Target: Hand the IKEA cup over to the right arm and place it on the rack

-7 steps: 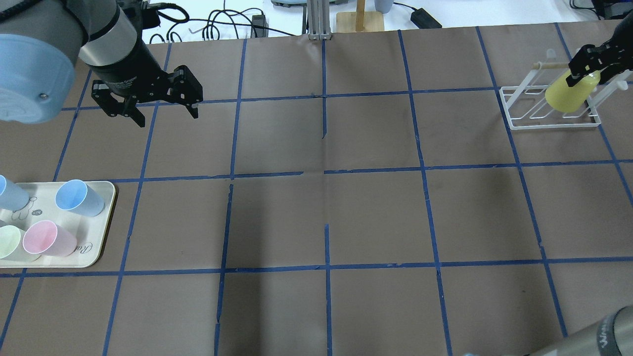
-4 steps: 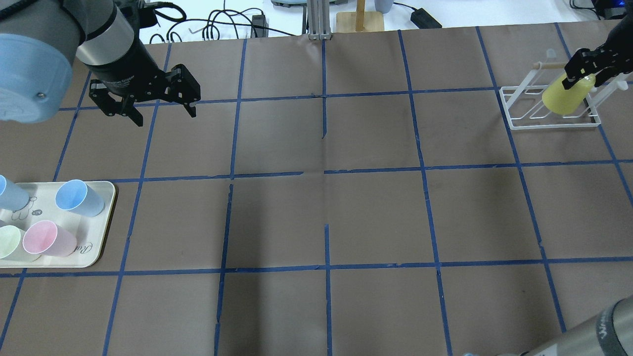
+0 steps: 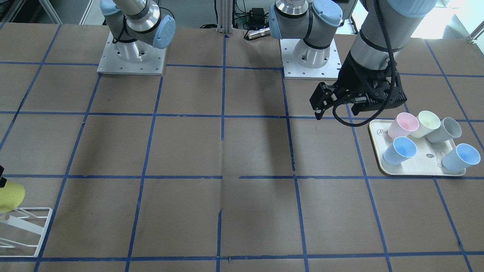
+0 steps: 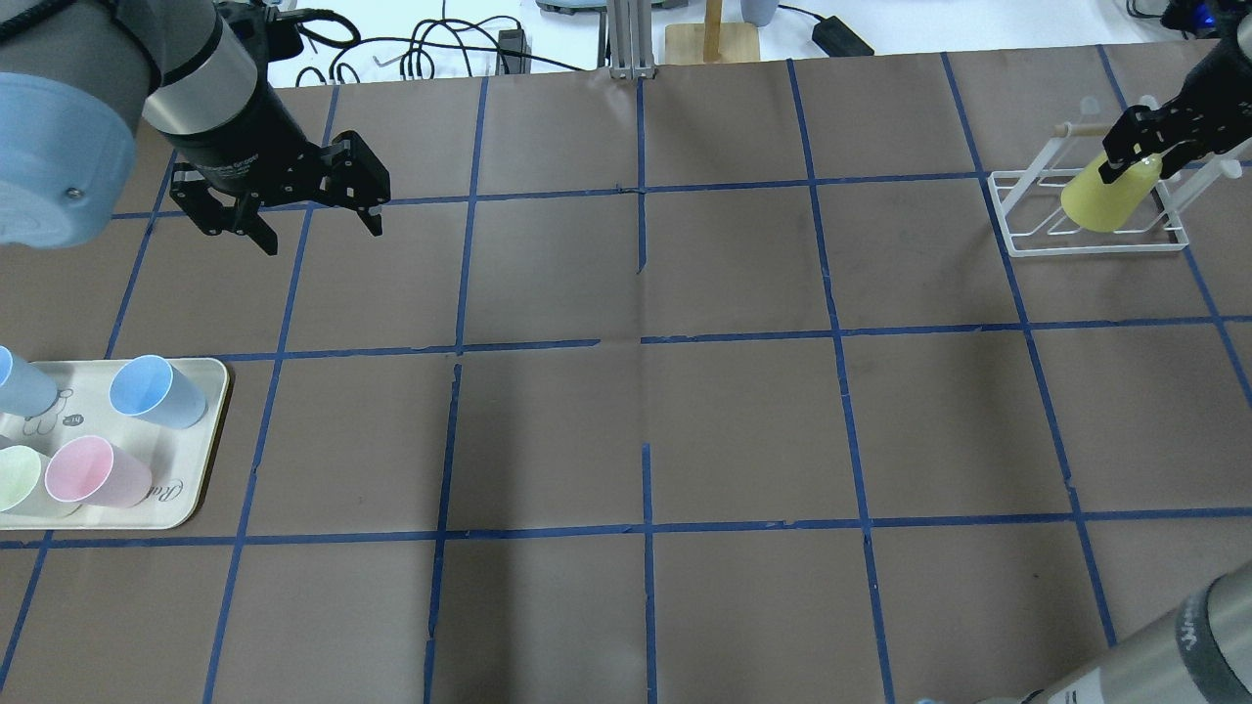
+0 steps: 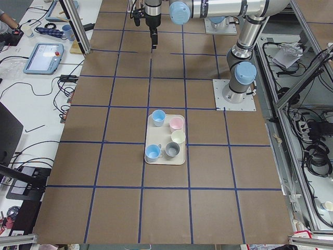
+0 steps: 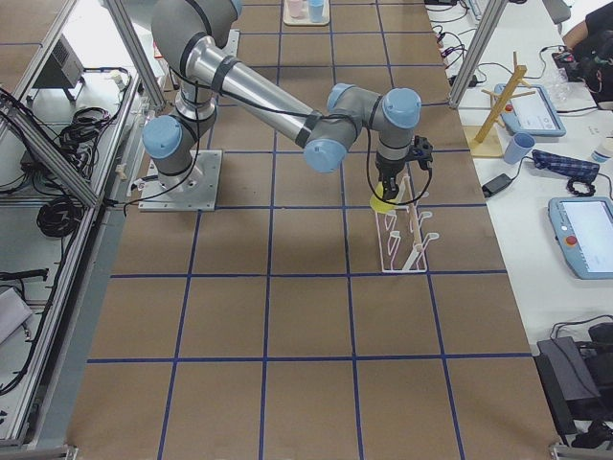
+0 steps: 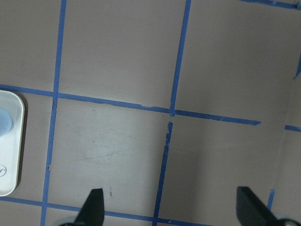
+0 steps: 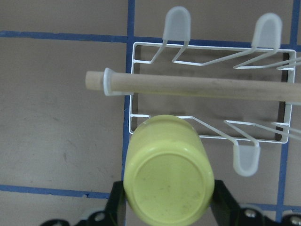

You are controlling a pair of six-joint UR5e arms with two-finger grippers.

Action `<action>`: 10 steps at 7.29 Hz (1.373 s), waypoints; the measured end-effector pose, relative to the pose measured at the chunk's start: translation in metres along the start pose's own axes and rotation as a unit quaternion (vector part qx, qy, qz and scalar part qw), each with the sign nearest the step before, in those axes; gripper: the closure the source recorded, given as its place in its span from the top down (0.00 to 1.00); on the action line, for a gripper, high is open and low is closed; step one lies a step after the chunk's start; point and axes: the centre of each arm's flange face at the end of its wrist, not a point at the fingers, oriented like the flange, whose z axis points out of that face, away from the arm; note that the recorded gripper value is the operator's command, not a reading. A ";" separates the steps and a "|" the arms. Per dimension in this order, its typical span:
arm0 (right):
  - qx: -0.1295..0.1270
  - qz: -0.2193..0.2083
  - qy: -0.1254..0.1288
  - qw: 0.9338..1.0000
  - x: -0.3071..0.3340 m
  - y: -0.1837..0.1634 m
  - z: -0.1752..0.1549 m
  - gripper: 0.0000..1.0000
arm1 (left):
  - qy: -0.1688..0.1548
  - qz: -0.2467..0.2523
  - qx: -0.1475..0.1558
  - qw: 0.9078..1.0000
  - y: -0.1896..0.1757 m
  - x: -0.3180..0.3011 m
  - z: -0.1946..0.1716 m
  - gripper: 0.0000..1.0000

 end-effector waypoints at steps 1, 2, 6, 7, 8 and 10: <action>-0.003 0.001 -0.002 1.000 0.001 -0.002 0.007 0.28 | 0.000 0.000 0.000 1.000 0.000 0.000 0.000 1.00; -0.005 0.002 -0.004 1.000 0.001 -0.003 0.013 0.37 | 0.000 0.000 0.000 1.000 0.000 0.000 0.000 1.00; -0.006 0.007 -0.004 1.000 0.004 -0.007 0.024 1.00 | -0.001 -0.001 0.001 1.000 0.000 -0.001 0.000 1.00; -0.005 0.011 -0.003 1.000 0.004 -0.007 0.022 1.00 | -0.001 -0.001 0.001 1.000 0.000 -0.001 0.000 1.00; -0.002 0.012 -0.001 1.000 0.004 -0.009 0.017 1.00 | -0.001 -0.001 0.001 1.000 0.000 -0.001 0.000 1.00; -0.005 0.012 0.001 1.000 0.002 -0.012 -0.007 1.00 | -0.001 -0.001 0.001 1.000 0.001 -0.002 -0.001 1.00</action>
